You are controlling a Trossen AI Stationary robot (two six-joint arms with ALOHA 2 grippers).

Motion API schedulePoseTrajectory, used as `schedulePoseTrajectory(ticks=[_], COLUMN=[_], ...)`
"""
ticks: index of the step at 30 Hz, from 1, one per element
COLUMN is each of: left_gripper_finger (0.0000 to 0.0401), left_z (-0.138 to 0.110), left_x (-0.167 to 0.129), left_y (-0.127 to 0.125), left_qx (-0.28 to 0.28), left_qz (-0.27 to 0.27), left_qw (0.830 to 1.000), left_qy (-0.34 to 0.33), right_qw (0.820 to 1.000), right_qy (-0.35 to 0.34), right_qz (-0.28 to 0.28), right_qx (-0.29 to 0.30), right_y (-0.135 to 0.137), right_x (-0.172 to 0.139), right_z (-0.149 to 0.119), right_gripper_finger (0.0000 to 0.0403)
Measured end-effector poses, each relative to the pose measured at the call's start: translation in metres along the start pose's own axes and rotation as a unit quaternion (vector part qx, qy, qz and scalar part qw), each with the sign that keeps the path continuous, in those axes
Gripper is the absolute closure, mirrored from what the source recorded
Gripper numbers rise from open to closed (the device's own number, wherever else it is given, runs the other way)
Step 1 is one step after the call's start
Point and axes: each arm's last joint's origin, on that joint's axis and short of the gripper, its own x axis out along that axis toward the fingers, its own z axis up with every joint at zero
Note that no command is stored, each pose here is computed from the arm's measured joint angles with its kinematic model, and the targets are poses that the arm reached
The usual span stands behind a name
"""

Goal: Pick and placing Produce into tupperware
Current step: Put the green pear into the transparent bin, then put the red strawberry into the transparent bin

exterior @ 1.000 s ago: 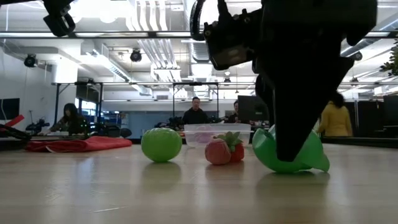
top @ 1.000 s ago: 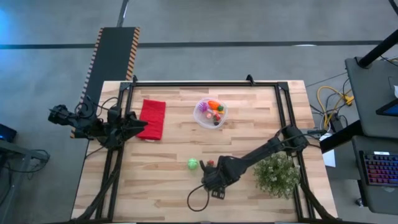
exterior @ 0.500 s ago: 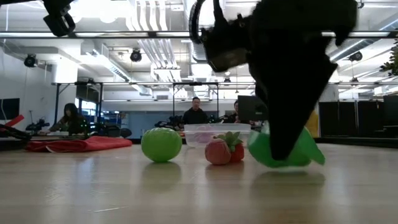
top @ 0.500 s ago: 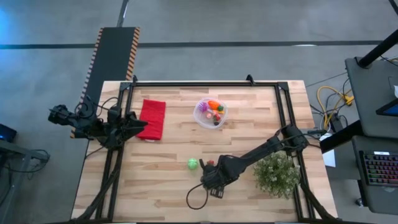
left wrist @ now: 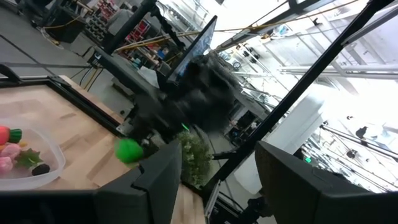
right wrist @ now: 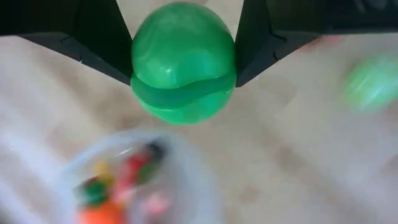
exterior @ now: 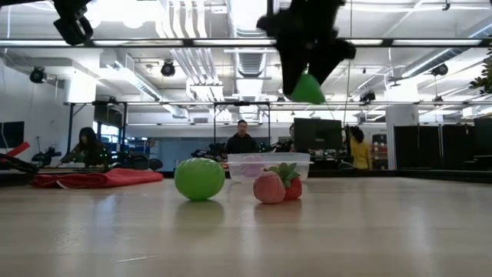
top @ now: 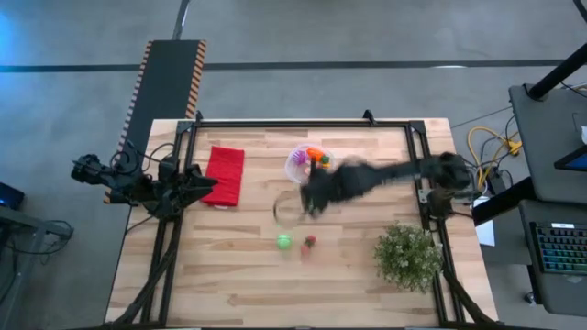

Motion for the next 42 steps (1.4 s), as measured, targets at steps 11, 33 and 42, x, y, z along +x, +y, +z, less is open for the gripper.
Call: schedulePoseTrajectory(ticks=[11,33,42], left_gripper_finger=[0.0209,0.0209,0.0209], left_z=[0.000,-0.002,-0.002], left_x=[0.000,0.000,0.000], left_y=[0.000,0.002,0.002], left_qx=[0.000,0.006,0.006], left_qz=[0.000,0.009,0.009], left_qw=[1.000,1.000,1.000], left_qy=[0.000,0.009,0.008], right_qw=[0.995,0.995,0.988], right_qy=[0.018,0.033,0.136], right_qz=[0.026,0.062,0.062], right_qx=[0.098,0.071,-0.030], right_y=[-0.103,-0.094,-0.032], right_x=[0.063,0.085,0.028], right_z=[0.099,0.123,0.069], right_gripper_finger=[0.0171,0.0099,0.0090])
